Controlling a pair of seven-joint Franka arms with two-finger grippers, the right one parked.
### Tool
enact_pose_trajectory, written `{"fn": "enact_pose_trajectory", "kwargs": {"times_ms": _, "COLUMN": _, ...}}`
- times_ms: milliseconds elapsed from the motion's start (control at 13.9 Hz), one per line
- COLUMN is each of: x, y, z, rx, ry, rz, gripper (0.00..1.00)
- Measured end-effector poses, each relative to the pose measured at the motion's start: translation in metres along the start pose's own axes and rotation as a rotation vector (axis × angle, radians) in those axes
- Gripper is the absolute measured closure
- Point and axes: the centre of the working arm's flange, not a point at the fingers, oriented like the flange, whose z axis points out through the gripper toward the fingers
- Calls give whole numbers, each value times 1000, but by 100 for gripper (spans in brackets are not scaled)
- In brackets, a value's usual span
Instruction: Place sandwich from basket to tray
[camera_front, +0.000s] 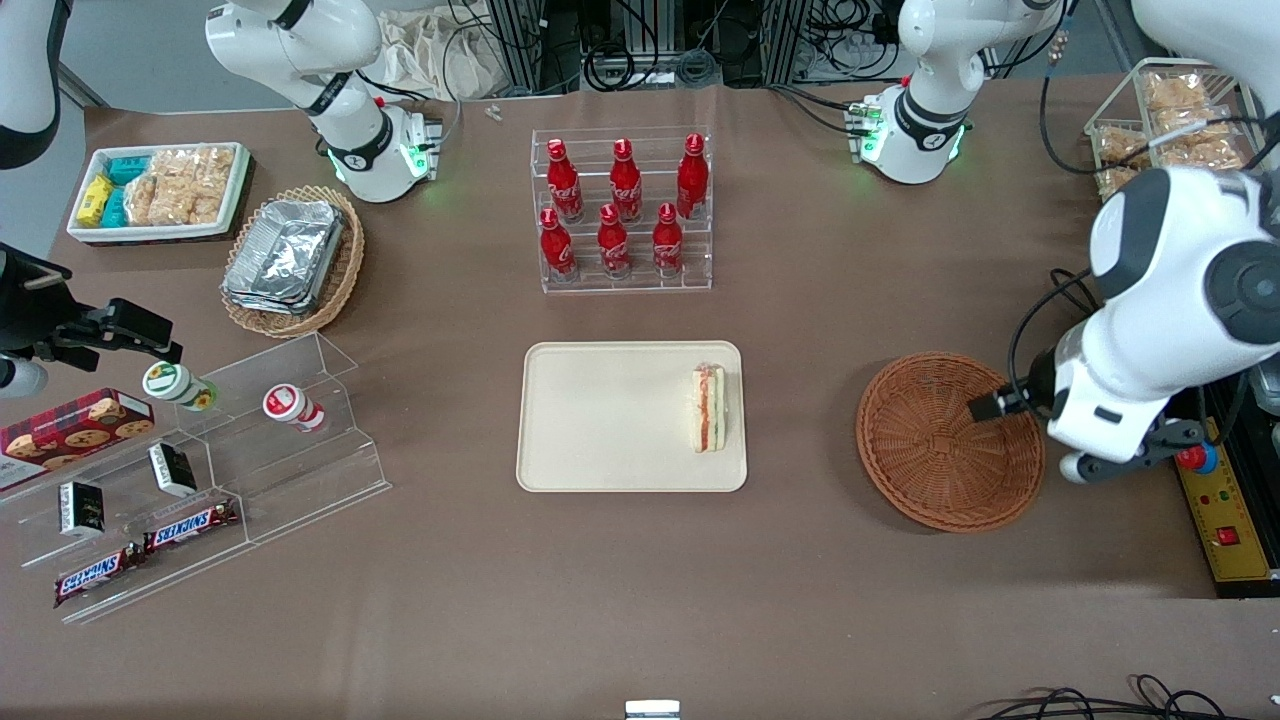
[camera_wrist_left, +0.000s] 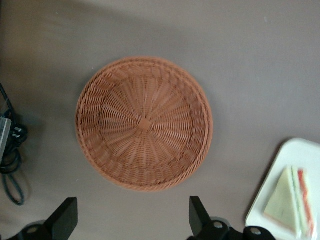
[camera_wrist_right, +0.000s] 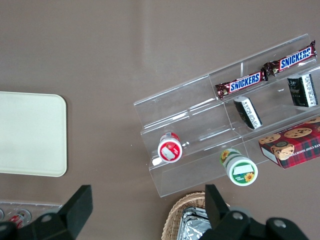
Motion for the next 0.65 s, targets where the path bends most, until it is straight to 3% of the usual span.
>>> {"fn": "enact_pose_trajectory", "kwargs": {"times_ms": 288, "x": -37, "y": -19, "z": -29, "rx": 17, "ry": 32, "rz": 165, "gripper": 0}}
{"fn": "enact_pose_trajectory", "kwargs": {"times_ms": 648, "x": -60, "y": -18, "z": -38, "rx": 27, "ry": 59, "rz": 213, "gripper": 0}}
